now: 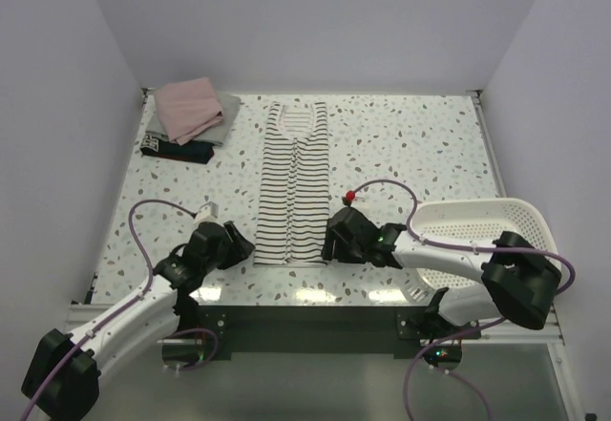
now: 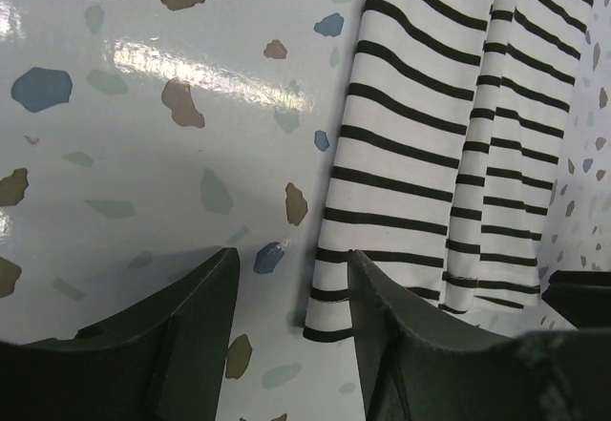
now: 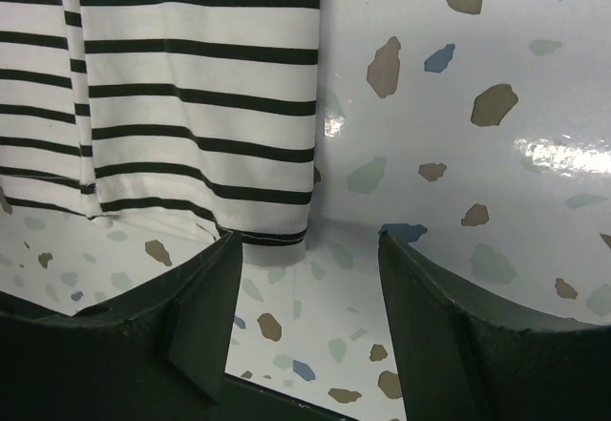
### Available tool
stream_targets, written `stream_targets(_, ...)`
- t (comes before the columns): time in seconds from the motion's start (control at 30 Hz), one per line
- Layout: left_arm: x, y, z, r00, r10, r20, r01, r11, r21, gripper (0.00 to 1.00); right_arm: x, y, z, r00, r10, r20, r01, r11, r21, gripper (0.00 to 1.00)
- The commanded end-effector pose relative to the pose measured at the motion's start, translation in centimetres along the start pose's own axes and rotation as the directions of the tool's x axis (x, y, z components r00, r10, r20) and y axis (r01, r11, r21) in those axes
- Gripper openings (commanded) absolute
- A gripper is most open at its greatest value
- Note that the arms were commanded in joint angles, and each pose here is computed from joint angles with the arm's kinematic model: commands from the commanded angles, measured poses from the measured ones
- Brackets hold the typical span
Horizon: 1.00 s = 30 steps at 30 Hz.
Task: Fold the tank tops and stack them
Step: Fold the tank top
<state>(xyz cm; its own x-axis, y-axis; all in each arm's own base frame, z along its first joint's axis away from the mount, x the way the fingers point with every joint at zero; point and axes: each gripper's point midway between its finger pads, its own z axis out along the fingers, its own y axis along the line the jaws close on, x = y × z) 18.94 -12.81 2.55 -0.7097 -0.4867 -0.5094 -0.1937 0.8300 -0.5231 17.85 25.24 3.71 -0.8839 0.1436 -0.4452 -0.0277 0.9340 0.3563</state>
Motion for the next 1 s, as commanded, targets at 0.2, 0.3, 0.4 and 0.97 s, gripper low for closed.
stream_targets(0.2, 3.1, 1.9, 0.5, 0.996, -0.061, -0.066, 0.059, 0.998, -0.024, 0.47, 1.4, 0.8, 0.8, 0.994, 0.089, 0.059, -0.089, 0.996, -0.008, 0.61)
stream_targets(0.3, 3.5, 2.0, 0.6, 0.995, -0.06, -0.082, 0.057, 0.998, -0.039, 0.45, 2.4, 0.8, 1.3, 0.995, 0.085, 0.048, -0.085, 0.996, 0.006, 0.55)
stream_targets(0.4, 3.9, 2.1, 0.7, 0.994, -0.048, -0.102, 0.043, 0.998, -0.055, 0.45, 3.0, 0.1, 1.7, 0.995, 0.091, 0.048, -0.092, 0.995, 0.036, 0.42)
stream_targets(0.97, 6.2, 1.7, 0.1, 0.974, -0.054, -0.221, 0.017, 0.986, -0.165, 0.38, 1.0, -1.5, -0.3, 0.993, 0.011, 0.118, -0.026, 0.992, 0.123, 0.0)
